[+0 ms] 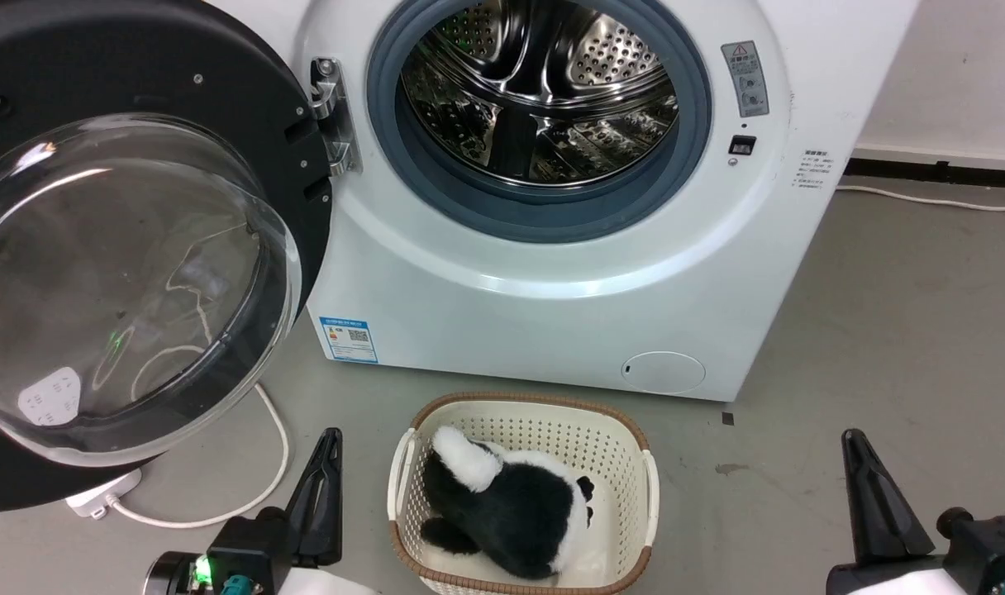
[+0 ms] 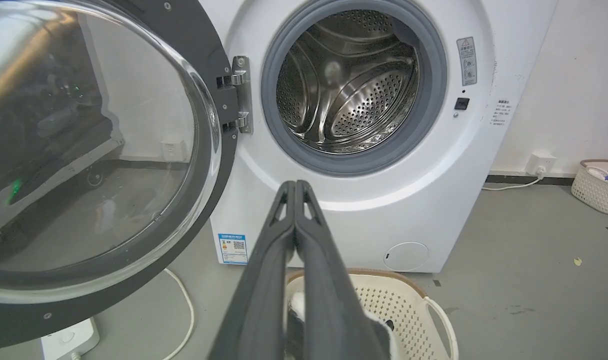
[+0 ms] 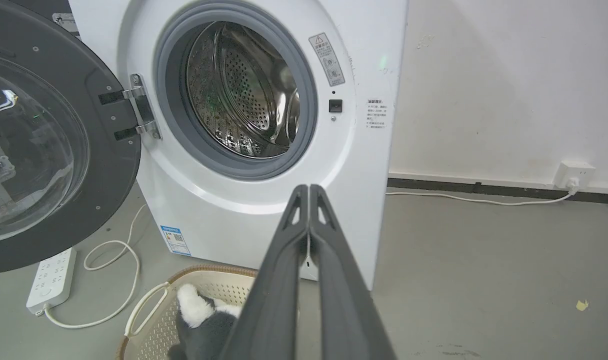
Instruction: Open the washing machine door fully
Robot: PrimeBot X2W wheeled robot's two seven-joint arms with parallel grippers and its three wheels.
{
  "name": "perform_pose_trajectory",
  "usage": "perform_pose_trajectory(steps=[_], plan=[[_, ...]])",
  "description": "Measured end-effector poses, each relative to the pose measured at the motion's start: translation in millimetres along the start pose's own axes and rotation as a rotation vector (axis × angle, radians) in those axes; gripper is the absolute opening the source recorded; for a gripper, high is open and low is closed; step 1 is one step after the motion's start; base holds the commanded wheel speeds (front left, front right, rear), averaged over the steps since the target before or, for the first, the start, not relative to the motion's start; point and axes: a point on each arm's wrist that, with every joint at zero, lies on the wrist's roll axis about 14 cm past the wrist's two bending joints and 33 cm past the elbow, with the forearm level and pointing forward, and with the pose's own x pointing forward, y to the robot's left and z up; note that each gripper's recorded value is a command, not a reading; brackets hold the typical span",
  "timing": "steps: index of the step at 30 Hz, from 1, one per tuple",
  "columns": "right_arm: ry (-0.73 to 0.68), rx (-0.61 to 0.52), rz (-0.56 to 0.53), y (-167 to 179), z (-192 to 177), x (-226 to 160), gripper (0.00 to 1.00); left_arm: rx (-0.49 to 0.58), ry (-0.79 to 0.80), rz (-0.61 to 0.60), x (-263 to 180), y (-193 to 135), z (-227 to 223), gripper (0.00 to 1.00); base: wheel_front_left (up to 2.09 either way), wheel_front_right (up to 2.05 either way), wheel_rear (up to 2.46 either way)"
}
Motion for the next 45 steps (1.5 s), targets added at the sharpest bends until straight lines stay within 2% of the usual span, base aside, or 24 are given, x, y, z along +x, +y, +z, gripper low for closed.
perform_pose_trajectory(steps=[45], plan=[[0.078, -0.045, 0.019, 5.0, -6.2, 2.9, 0.0, 0.037, 0.065, 0.011, 7.8, 6.6, -4.3, 0.0, 0.0, 0.0, 0.0]])
